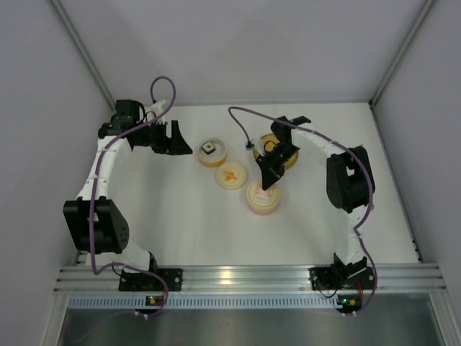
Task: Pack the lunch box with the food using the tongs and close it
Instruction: Close the box lid on the packing box.
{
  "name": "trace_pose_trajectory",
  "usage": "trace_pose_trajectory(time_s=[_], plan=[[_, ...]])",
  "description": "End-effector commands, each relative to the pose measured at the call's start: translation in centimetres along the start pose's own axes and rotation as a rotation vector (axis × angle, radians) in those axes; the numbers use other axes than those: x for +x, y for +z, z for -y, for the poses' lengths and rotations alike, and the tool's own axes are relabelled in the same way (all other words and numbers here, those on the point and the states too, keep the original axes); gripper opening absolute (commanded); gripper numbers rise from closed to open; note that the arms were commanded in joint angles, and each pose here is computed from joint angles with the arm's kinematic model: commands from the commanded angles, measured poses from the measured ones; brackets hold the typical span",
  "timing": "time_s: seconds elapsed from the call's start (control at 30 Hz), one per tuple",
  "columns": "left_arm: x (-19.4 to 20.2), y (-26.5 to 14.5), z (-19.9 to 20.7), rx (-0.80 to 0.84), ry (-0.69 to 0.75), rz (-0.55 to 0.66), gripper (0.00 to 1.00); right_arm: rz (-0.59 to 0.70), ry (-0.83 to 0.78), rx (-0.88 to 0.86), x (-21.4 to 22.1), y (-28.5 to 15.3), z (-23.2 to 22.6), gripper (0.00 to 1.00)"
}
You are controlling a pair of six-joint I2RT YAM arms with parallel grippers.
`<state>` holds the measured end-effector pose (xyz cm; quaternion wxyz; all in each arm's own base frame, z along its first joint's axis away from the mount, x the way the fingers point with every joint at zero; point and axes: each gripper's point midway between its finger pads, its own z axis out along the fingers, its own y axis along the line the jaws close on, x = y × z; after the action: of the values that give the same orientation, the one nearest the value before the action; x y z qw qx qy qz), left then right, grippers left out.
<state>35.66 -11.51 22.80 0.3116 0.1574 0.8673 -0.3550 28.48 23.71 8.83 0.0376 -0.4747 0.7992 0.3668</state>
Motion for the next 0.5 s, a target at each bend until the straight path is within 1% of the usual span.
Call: trace_pose_trajectory(time_s=[0.0, 0.13, 0.23, 0.27, 0.3, 0.33, 0.37, 0.4, 0.43, 0.47], plan=[[-0.7, 0.4, -0.3, 0.016, 0.032, 0.023, 0.8, 0.04, -0.005, -0.089, -0.5, -0.2, -0.7, 0.0], [-0.6, 0.3, -0.5, 0.004, 0.039, 0.02, 0.8, 0.054, -0.008, -0.133, -0.4, -0.5, -1.7, 0.0], [-0.7, 0.2, -0.7, -0.013, 0.052, 0.019, 0.81, 0.095, -0.038, -0.154, -1.5, -1.7, -3.2, 0.05], [-0.8, 0.1, -0.8, -0.021, 0.061, 0.019, 0.82, 0.112, -0.052, -0.161, -2.0, -2.3, -3.8, 0.21], [-1.3, -0.1, -1.0, -0.041, 0.088, 0.026, 0.85, 0.142, -0.057, -0.186, -2.7, -2.9, -4.8, 0.28], [-1.6, -0.4, -2.0, -0.115, 0.105, 0.022, 0.88, 0.181, -0.096, -0.174, -3.9, -4.3, -5.9, 0.35], [-2.1, -0.5, -2.8, -0.165, 0.111, 0.022, 0.89, 0.206, -0.114, -0.168, -4.7, -5.2, -6.5, 0.46], [-2.1, -0.8, -3.5, -0.209, 0.094, 0.006, 0.91, 0.234, -0.109, -0.163, -5.5, -6.1, -7.3, 0.5], [-3.9, -1.8, -3.9, -0.272, 0.106, 0.025, 0.98, 0.274, -0.153, -0.132, -6.9, -7.7, -8.3, 0.54], [-3.8, -1.4, -4.7, -0.284, 0.07, -0.005, 0.98, 0.293, -0.152, -0.119, -7.5, -8.6, -9.0, 0.59]])
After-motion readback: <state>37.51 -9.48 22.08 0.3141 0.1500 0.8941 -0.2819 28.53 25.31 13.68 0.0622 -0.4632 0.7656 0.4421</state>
